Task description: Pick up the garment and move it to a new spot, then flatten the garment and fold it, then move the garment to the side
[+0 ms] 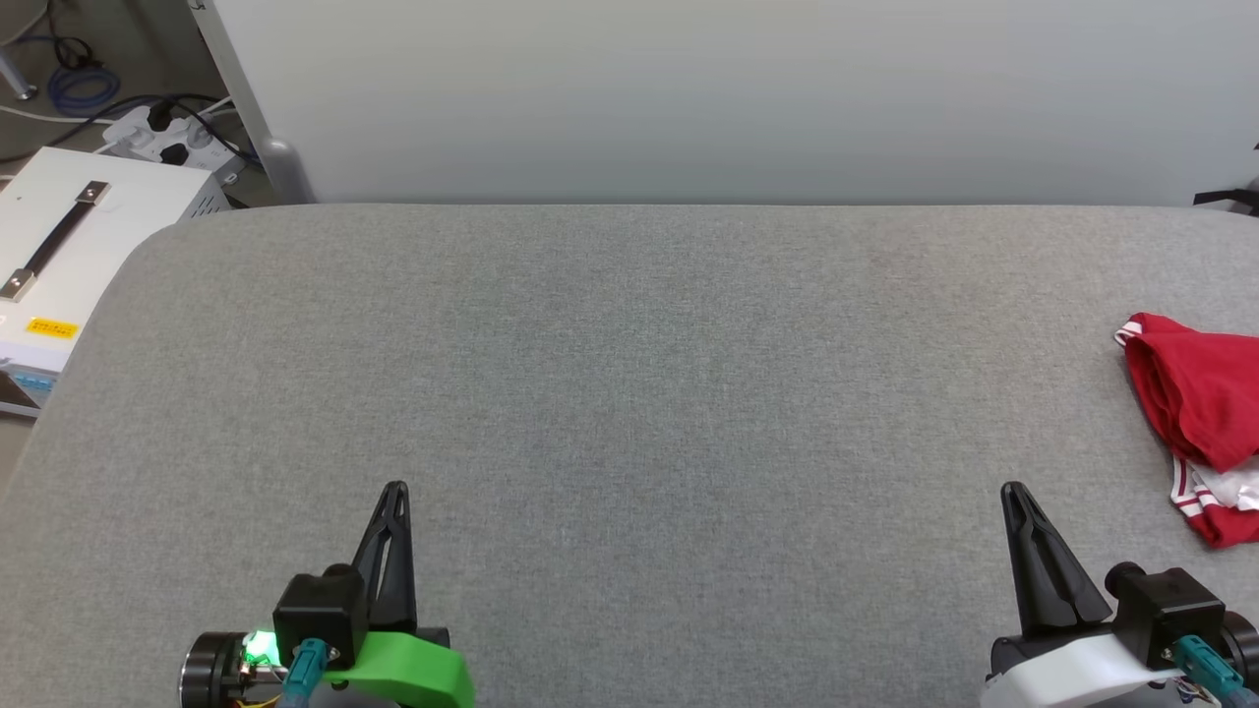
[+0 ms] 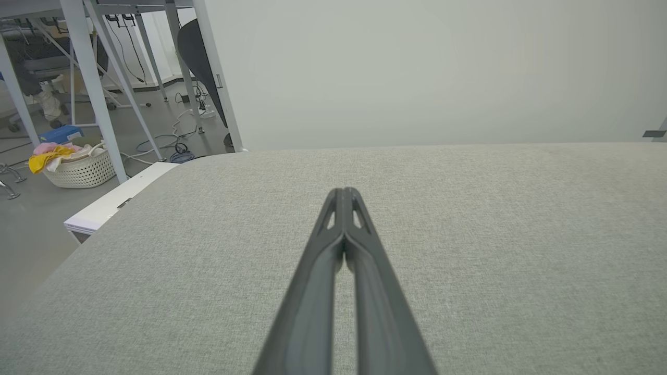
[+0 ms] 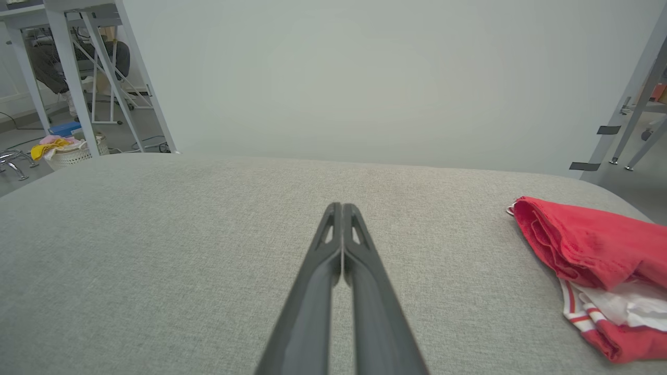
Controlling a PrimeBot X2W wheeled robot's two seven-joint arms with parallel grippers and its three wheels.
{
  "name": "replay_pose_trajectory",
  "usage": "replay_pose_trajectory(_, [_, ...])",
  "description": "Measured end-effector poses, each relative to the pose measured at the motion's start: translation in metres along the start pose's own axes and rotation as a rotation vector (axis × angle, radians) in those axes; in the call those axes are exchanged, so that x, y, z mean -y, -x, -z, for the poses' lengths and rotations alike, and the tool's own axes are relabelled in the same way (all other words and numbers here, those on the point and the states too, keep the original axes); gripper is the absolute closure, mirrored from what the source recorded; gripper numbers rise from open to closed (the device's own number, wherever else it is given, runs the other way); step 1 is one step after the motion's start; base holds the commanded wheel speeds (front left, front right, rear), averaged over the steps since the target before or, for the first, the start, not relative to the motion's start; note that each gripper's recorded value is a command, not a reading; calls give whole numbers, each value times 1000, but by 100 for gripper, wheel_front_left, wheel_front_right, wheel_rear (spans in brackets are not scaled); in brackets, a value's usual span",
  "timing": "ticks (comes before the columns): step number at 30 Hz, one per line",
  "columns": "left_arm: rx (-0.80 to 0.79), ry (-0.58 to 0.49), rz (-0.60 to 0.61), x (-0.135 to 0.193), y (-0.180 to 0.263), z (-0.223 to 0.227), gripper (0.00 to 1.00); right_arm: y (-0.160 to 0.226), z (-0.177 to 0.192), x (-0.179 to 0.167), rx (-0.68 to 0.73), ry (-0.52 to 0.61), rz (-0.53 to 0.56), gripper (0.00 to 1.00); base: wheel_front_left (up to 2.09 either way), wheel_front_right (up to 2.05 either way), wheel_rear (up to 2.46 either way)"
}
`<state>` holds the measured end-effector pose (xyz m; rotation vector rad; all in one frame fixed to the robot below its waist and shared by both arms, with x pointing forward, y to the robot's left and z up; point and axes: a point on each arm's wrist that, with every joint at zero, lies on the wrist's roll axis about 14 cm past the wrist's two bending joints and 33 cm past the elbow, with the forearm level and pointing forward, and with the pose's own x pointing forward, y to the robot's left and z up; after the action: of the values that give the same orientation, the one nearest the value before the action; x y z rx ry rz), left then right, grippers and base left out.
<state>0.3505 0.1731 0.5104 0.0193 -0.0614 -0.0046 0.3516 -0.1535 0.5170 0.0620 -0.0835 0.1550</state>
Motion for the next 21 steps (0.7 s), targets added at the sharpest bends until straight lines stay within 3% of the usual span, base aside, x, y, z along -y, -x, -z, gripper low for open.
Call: replay_pose_trajectory(21, [-25,-8,-1,-2,-3,0,100,-4,0,2,-27,21,3,100,0,0,0])
